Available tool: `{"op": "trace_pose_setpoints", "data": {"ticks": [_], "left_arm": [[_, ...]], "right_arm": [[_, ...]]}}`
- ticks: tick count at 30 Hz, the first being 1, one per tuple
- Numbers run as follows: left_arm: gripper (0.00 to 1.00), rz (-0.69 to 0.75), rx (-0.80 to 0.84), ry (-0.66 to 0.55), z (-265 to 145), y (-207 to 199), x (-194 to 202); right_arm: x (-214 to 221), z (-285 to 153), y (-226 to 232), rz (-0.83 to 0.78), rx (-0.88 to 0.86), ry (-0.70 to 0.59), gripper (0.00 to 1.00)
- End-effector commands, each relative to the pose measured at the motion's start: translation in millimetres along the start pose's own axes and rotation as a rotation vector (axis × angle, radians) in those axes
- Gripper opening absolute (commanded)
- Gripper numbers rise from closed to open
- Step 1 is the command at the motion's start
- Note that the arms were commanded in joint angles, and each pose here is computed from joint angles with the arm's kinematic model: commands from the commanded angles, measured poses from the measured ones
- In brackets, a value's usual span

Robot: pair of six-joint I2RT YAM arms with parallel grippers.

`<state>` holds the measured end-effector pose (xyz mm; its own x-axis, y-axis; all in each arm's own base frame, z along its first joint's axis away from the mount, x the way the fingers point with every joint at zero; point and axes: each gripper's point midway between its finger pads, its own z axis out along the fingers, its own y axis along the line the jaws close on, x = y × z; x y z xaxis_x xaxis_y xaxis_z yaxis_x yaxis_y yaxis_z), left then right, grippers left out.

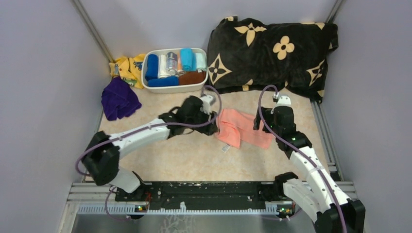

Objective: Roll the towels
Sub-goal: Move the towel to the center of the board, then flatten out the towel at the center of the board.

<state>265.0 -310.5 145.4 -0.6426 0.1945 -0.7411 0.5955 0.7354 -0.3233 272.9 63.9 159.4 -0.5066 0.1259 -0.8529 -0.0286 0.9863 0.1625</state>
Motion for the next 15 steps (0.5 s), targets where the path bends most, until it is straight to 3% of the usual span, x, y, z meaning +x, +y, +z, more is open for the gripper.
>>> {"op": "trace_pose_setpoints", "data": {"ticks": [1,8,12,15], "left_arm": [[0.63,0.102,0.073,0.005,43.6,-56.1,-1.0],[0.59,0.271,0.045,0.053,103.0,-111.2,23.3],[0.47,0.352,0.024,0.130,120.6,-119.1,54.5],[0.44,0.352,0.010,0.176,124.5,-112.6,72.3]], "right_arm": [[6.0,2.8,-11.2,0.087,0.111,0.068,0.92],[21.4,5.0,-47.7,0.190,0.297,0.105,0.93],[31.9,5.1,-65.9,0.268,0.349,0.133,0.93],[33.9,5.6,-69.3,0.280,0.356,0.134,0.93]]}}
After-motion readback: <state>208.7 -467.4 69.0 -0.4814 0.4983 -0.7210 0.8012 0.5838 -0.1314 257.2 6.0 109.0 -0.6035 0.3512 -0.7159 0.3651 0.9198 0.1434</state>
